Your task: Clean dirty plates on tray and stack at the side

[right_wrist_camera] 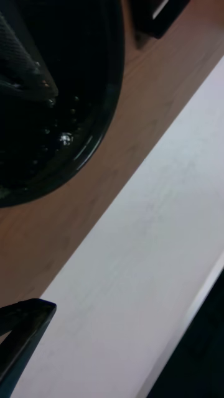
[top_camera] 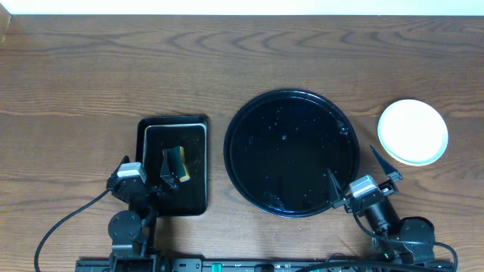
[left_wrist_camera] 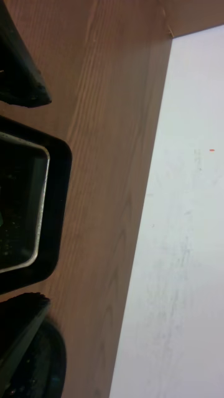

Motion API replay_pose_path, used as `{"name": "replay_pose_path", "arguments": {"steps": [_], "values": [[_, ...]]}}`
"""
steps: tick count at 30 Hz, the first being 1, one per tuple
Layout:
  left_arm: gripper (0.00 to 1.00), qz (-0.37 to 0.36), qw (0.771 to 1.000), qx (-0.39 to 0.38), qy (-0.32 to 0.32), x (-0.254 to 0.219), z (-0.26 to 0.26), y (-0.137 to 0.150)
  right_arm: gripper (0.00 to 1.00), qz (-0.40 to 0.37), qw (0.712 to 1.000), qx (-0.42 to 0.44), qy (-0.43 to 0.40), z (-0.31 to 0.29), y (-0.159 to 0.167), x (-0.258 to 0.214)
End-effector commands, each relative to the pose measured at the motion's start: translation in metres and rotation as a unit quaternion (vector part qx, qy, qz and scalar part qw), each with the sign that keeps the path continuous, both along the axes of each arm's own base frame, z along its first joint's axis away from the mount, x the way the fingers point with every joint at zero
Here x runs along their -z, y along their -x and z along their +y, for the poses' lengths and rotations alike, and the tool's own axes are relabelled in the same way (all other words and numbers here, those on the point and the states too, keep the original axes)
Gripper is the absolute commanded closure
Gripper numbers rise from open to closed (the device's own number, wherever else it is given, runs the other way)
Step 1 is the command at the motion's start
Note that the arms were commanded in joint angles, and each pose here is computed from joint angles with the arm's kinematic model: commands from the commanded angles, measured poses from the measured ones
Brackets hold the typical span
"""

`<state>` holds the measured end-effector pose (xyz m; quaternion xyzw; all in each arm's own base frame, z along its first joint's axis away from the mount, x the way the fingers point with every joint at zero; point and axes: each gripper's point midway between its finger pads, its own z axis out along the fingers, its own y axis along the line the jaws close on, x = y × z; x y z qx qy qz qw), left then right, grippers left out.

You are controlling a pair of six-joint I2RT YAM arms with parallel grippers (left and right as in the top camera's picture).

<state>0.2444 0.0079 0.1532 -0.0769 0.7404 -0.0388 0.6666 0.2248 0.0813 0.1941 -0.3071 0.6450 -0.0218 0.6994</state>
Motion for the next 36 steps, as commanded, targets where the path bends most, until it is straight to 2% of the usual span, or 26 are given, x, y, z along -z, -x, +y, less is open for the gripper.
{"name": "replay_pose_path", "arguments": {"steps": [1, 4, 8, 12, 16, 29, 36], "values": [[0.05, 0.026, 1.0, -0.008, -0.01, 0.017, 0.003, 0.001, 0.01, 0.002, 1.0, -0.009, 0.003, 0.004, -0.001, 0.011], [0.05, 0.026, 1.0, -0.008, -0.01, 0.017, 0.003, 0.001, 0.01, 0.003, 1.0, -0.002, -0.006, 0.002, -0.004, 0.017], [0.05, 0.026, 1.0, -0.008, -0.01, 0.017, 0.003, 0.001, 0.01, 0.026, 0.992, 0.076, -0.094, -0.023, -0.014, 0.019], [0.05, 0.026, 1.0, -0.008, -0.01, 0.017, 0.003, 0.001, 0.01, 0.022, 0.989, 0.104, -0.104, -0.032, -0.017, 0.019], [0.05, 0.026, 1.0, -0.008, -0.01, 0.017, 0.003, 0.001, 0.01, 0.05, 0.974, 0.158, -0.154, -0.05, -0.02, 0.029], [0.05, 0.026, 1.0, -0.008, -0.01, 0.017, 0.003, 0.001, 0.01, 0.056, 0.979, 0.16, -0.116, -0.051, -0.019, 0.037], [0.05, 0.026, 1.0, -0.008, -0.01, 0.017, 0.003, 0.001, 0.01, 0.051, 0.965, 0.221, -0.129, -0.083, -0.021, 0.037]]}}
